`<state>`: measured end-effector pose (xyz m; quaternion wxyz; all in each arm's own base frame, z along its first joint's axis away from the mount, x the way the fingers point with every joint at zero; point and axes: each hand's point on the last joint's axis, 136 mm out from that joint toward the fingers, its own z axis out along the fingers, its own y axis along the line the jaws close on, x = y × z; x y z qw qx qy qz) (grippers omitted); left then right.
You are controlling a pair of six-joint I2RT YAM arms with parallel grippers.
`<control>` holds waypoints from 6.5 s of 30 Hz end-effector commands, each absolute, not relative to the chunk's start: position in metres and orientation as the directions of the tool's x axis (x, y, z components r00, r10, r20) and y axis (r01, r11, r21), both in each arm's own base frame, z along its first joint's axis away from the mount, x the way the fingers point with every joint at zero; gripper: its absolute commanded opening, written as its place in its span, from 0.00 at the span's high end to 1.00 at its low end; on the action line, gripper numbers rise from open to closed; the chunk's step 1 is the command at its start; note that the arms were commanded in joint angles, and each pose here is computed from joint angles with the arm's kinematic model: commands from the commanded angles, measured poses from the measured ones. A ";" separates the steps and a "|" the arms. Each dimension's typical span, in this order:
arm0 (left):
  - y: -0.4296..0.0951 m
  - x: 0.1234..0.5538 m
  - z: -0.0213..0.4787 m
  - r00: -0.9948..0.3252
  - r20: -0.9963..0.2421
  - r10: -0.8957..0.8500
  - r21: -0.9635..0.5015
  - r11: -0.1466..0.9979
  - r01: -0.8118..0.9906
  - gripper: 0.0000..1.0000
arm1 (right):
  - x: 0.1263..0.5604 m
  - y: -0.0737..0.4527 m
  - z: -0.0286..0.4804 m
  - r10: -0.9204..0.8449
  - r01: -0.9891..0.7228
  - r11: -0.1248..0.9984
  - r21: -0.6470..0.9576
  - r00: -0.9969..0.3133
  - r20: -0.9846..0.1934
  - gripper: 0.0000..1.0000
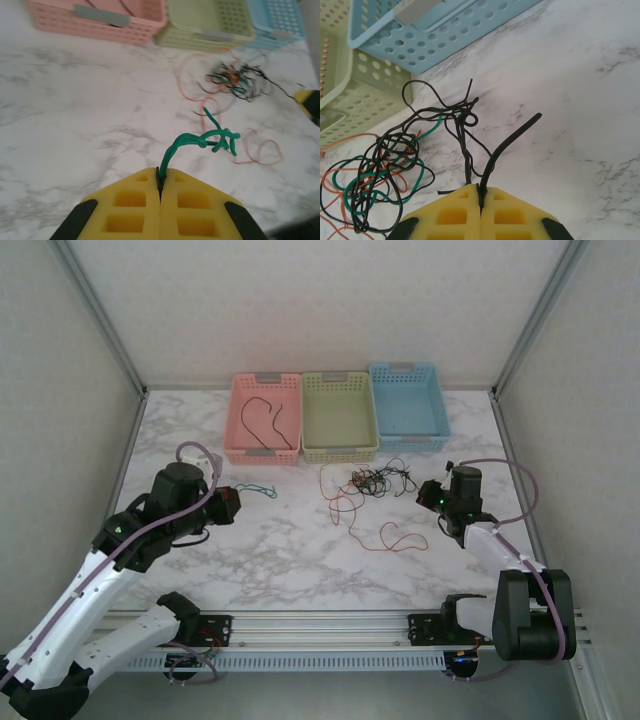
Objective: Untangle the cables
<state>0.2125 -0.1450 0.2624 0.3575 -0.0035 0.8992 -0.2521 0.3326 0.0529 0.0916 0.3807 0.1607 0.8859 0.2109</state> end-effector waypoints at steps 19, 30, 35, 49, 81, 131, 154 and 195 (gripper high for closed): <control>-0.250 0.360 0.247 -0.777 -0.617 -0.126 -0.445 0.870 0.212 1.00 | 0.323 0.070 0.100 0.436 0.042 0.829 0.558 -0.673 -0.598 1.00; -0.293 0.476 0.194 -0.813 -0.565 -0.138 -0.371 0.923 0.101 1.00 | 0.322 0.072 0.099 0.426 0.030 0.829 0.559 -0.682 -0.595 1.00; -0.310 0.507 0.155 -0.855 -0.501 -0.135 -0.357 0.932 0.062 0.94 | 0.322 0.072 0.098 0.424 0.031 0.830 0.558 -0.685 -0.592 1.00; -0.321 0.507 0.167 -0.868 -0.490 -0.087 -0.360 0.926 0.110 0.41 | 0.322 0.074 0.095 0.424 0.028 0.825 0.565 -0.691 -0.585 1.00; -0.216 0.241 0.148 -0.876 -0.468 -0.119 -0.568 0.800 0.195 0.31 | 0.256 0.253 0.144 -0.133 -0.511 0.583 0.631 -0.827 -0.546 1.00; -0.184 0.253 0.187 -0.781 -0.624 -0.007 -0.240 0.953 0.184 1.00 | 0.292 0.198 0.102 -0.024 -0.310 0.835 0.455 -0.846 -0.532 1.00; -0.142 0.234 0.234 -0.721 -0.666 -0.191 -0.380 0.919 0.108 1.00 | 0.284 0.203 0.090 -0.014 -0.319 0.772 0.550 -0.873 -0.487 0.63; -0.092 0.243 0.186 -0.752 -0.594 -0.286 -0.309 0.944 -0.115 1.00 | 0.153 0.291 0.008 -0.768 -0.766 0.589 0.258 -0.630 -0.116 0.72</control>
